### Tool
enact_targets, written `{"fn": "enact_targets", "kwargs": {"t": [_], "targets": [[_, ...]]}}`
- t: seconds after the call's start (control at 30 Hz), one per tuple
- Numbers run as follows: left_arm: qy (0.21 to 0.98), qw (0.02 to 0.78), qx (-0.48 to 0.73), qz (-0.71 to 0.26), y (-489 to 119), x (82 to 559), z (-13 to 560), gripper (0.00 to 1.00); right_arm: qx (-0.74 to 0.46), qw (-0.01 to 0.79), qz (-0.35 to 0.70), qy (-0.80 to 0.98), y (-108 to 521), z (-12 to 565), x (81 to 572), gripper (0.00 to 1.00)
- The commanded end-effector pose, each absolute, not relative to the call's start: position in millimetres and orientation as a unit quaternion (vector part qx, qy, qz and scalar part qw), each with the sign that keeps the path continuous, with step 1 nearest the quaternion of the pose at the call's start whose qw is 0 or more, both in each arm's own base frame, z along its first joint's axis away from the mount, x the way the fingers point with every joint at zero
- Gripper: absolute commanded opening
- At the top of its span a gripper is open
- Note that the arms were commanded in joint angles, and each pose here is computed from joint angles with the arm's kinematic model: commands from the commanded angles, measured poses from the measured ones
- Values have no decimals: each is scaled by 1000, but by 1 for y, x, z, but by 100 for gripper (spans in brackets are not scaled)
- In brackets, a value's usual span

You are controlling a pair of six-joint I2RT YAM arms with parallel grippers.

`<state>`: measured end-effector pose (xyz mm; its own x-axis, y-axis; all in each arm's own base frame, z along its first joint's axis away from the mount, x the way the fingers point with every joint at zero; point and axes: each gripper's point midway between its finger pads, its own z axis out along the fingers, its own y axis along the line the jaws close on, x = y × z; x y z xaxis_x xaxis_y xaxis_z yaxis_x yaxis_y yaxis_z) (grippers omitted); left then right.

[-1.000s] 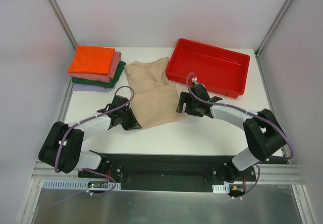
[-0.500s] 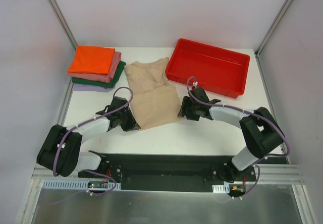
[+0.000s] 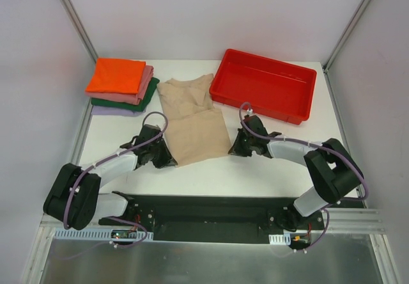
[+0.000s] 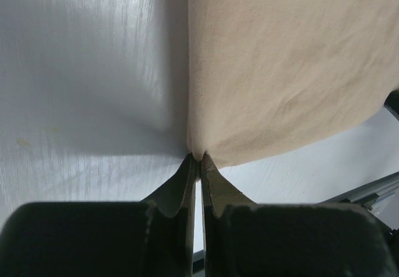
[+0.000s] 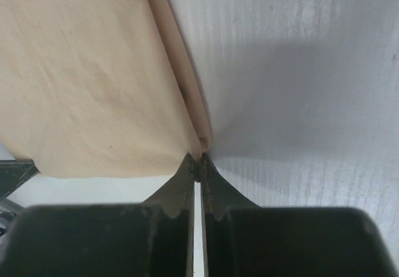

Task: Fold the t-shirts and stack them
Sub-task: Grab one side of the 2/3 rectangular tshirt with both arms, then fold the long partially folded tshirt into a neat square

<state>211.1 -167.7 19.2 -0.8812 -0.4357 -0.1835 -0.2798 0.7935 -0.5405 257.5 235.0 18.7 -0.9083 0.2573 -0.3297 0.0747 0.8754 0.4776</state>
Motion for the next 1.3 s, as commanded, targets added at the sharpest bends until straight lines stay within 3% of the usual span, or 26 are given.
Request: {"fn": "enact_targets", "kwargs": {"t": [0.0,0.1,0.3,0.63,0.8,1.27], "targets": [[940,143,-187,-248,-165,193,21,0,79,211,287,931,247,43,257,1],[943,120,-164,-264,-172,171,29,0,63,228,308,922,244,59,245,1],[944,122,-84,-295,-198,118,66,0,34,184,335,923,225,69,174,1],[886,151,31,-437,-241,64,160,0,-5,300,390,871,171,169,111,2],[862,198,84,-459,-251,62,200,0,-14,351,395,849,163,205,114,2],[876,293,-30,-383,-230,121,196,0,-12,401,265,877,157,229,187,3]]}}
